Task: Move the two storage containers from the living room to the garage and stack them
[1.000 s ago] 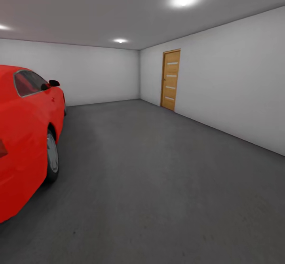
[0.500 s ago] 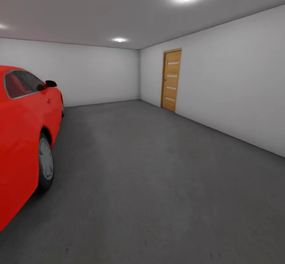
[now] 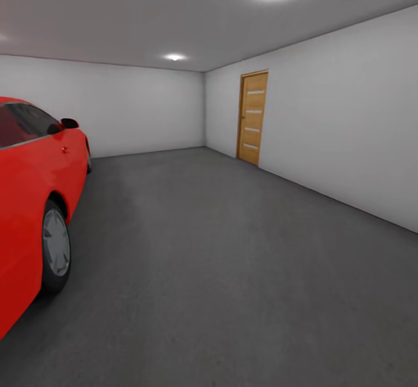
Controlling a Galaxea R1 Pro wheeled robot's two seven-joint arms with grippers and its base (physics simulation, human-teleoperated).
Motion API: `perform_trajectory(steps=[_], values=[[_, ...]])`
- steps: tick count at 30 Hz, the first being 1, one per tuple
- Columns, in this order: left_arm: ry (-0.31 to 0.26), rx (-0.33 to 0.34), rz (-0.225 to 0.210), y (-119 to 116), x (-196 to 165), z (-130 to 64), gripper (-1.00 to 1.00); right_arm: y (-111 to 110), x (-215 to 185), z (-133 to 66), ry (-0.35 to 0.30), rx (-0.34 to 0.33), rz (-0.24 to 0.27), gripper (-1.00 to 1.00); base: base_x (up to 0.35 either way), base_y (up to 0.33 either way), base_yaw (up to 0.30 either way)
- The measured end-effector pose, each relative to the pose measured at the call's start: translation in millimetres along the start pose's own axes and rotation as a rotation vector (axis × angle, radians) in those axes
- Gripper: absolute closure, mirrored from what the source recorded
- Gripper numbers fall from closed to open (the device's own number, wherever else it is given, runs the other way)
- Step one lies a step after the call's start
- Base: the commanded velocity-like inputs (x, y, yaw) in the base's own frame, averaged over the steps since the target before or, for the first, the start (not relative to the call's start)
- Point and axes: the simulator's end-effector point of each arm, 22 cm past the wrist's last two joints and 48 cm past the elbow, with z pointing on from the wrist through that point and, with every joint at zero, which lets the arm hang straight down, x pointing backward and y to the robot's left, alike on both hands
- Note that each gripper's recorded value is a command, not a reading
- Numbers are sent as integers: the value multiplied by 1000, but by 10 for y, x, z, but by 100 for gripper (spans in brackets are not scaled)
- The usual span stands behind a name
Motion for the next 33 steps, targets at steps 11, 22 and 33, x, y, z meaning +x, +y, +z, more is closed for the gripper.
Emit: perform_trajectory(steps=[11,22,33], values=[[0,0,0,0,0,0,-100,0,8,-1,2,0,0,-100,321,0,0],[0,0,0,-1,0,0,-100,0,9,-1,2,0,-1,-100,321,0,0],[0,1,0,-6,1,0,-100,3,2,-1,-1,0,1,-100,321,0,0]])
